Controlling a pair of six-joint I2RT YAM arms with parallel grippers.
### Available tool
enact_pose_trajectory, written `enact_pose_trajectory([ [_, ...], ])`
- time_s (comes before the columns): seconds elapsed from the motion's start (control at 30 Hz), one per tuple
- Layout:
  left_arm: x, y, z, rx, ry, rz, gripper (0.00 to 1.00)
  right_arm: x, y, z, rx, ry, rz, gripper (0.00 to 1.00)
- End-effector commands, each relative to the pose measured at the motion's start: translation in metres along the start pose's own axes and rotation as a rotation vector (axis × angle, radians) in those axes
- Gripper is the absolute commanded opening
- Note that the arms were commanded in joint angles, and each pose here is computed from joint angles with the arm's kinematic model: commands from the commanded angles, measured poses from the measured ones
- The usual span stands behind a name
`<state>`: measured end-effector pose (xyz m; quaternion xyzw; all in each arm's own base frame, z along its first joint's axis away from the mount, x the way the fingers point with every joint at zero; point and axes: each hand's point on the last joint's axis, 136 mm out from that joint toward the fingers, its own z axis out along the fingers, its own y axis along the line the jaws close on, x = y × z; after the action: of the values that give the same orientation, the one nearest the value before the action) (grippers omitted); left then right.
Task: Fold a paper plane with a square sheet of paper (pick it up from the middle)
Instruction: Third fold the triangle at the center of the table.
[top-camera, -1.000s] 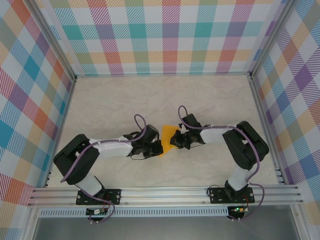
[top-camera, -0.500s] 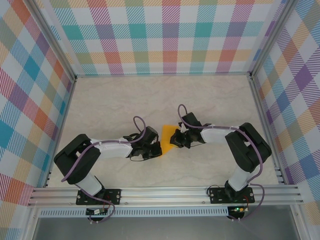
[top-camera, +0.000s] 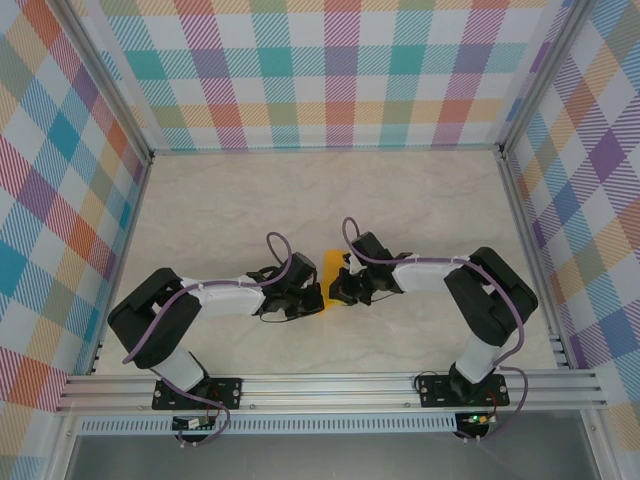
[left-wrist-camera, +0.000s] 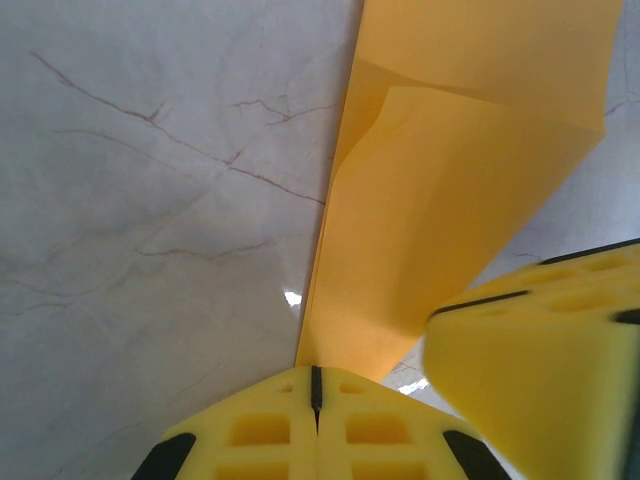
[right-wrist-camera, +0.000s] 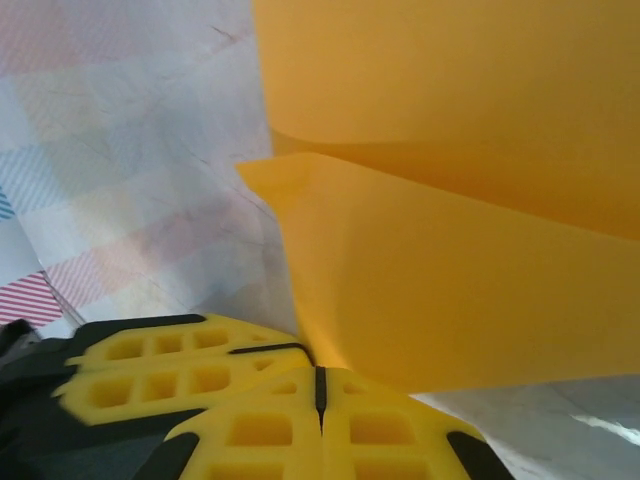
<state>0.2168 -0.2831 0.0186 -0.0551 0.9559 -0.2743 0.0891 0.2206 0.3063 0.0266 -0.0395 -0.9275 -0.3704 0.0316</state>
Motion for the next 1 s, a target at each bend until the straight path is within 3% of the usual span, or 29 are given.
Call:
enact_pose_trajectory([
  [0.0, 0.012, 0.020, 0.004, -0.076, 0.031, -0.007, 0.04, 0.002, -0.004, 0.008, 0.001, 0.023, 0.017, 0.04],
  [0.13, 0.010, 0.012, 0.000, -0.054, 0.025, 0.000, 0.04, 0.003, -0.017, 0.012, 0.043, 0.027, 0.033, 0.04],
  [0.43, 0.002, -0.033, -0.015, 0.142, -0.001, 0.030, 0.07, 0.002, -0.022, 0.009, 0.070, 0.009, 0.037, 0.03],
  [0.97, 0.019, 0.021, 0.013, -0.026, 0.046, -0.026, 0.05, 0.001, -0.026, 0.011, 0.076, 0.010, 0.047, 0.03],
])
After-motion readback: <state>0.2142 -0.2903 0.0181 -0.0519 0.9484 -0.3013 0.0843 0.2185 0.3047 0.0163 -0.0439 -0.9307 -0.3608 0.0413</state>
